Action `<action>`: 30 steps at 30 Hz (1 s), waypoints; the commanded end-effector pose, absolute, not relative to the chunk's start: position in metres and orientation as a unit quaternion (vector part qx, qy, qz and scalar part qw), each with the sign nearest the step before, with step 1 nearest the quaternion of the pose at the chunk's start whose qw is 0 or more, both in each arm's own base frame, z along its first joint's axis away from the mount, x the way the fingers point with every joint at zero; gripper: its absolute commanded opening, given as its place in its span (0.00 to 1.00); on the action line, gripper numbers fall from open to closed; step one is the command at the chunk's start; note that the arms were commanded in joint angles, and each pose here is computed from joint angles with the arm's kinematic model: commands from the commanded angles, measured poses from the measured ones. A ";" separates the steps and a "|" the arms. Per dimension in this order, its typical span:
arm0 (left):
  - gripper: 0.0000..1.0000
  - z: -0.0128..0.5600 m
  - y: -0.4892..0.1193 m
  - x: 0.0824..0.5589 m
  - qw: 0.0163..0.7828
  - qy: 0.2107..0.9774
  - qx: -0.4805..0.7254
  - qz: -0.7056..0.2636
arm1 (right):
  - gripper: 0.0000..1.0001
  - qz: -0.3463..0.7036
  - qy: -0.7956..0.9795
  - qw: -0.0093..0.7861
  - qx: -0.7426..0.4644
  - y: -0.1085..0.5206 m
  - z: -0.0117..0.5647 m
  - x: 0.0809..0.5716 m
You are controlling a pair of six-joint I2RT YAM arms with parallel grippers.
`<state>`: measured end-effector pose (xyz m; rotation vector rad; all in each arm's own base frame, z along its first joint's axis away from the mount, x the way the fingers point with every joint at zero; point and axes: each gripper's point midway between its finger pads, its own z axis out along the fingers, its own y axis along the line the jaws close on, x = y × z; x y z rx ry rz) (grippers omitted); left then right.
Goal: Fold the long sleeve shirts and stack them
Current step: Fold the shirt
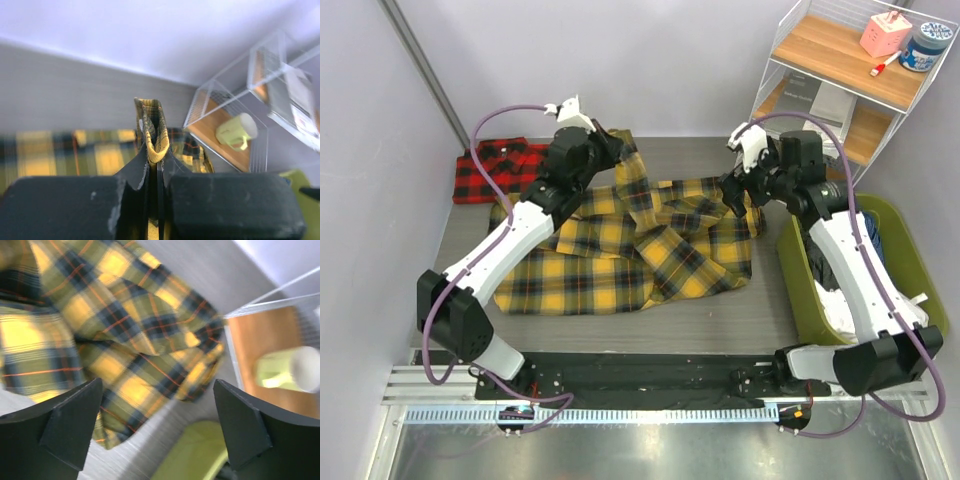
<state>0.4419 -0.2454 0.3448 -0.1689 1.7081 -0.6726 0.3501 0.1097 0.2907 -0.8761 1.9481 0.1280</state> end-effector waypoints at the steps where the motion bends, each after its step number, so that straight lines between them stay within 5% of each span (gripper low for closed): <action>1: 0.00 0.344 -0.215 0.442 0.568 0.742 -0.231 -0.272 | 0.94 0.191 0.777 0.474 -0.368 0.140 0.300 0.335; 11: 0.05 0.322 -0.231 0.406 0.524 0.764 -0.218 -0.307 | 0.96 0.428 0.695 0.497 -0.294 0.224 0.326 0.368; 16: 0.13 0.335 -0.237 0.395 0.537 0.745 -0.209 -0.336 | 0.92 0.467 0.670 0.499 -0.290 0.263 0.342 0.384; 30: 0.13 0.347 -0.241 0.385 0.547 0.724 -0.192 -0.374 | 0.91 0.577 0.647 0.409 -0.284 0.326 0.325 0.364</action>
